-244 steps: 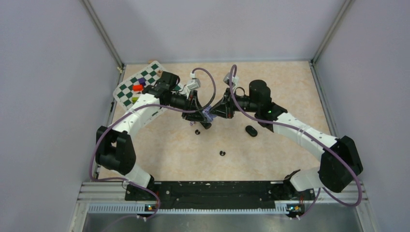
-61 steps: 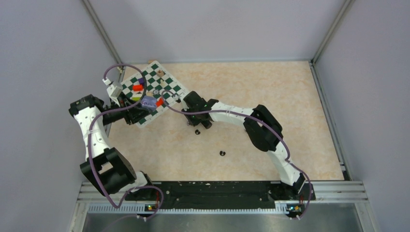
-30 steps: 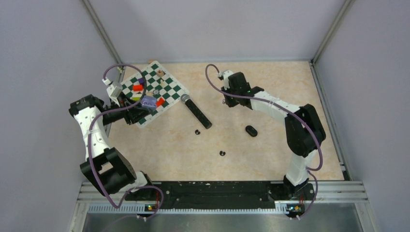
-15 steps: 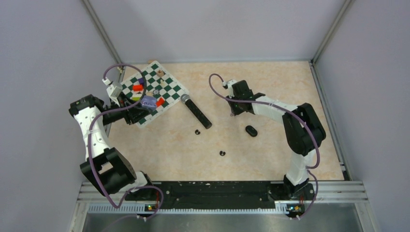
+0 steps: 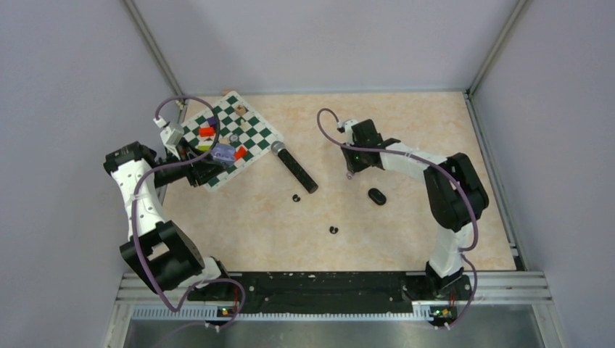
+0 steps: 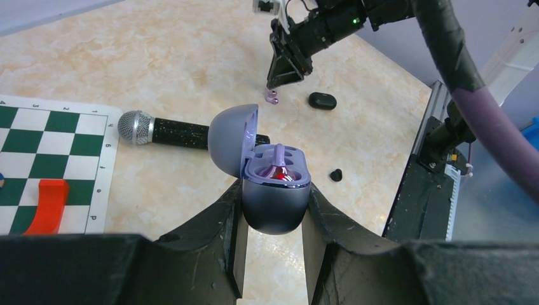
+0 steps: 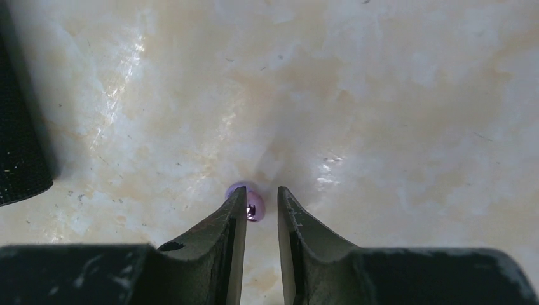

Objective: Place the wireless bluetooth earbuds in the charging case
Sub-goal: Place the earbud at the center of the board, then pick up the earbud from the center of the board.

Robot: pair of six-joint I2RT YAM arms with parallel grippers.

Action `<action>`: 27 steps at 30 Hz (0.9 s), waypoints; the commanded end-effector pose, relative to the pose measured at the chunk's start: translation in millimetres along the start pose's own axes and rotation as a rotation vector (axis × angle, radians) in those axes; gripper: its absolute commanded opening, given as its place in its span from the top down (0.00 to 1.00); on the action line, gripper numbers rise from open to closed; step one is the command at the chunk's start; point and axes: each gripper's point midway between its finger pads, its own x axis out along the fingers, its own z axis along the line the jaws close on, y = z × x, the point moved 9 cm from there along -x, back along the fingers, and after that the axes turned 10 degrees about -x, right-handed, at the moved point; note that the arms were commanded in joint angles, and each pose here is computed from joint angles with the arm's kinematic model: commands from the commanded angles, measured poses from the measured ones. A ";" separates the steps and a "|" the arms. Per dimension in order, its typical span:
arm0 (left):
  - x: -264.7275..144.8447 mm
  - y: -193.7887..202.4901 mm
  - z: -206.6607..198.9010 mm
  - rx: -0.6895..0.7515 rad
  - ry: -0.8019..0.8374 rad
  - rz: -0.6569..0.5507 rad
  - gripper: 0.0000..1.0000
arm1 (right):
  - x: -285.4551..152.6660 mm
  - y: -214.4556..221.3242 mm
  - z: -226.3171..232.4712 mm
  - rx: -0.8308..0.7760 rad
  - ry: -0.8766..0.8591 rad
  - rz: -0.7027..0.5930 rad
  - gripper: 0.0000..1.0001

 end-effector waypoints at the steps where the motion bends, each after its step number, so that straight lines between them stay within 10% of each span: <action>1: 6.5 -0.1 -0.4 -0.036 0.039 -0.008 1.00 | -42.1 -38.0 -27.5 0.057 0.030 -0.190 0.76; 19: 94.8 2.4 42.7 -0.196 0.262 0.325 1.00 | -0.7 3.2 -49.0 0.130 0.008 -0.030 0.74; 27: 140.7 2.3 42.9 -0.078 0.060 0.377 1.00 | 5.9 7.6 -48.1 0.132 0.004 -0.012 0.74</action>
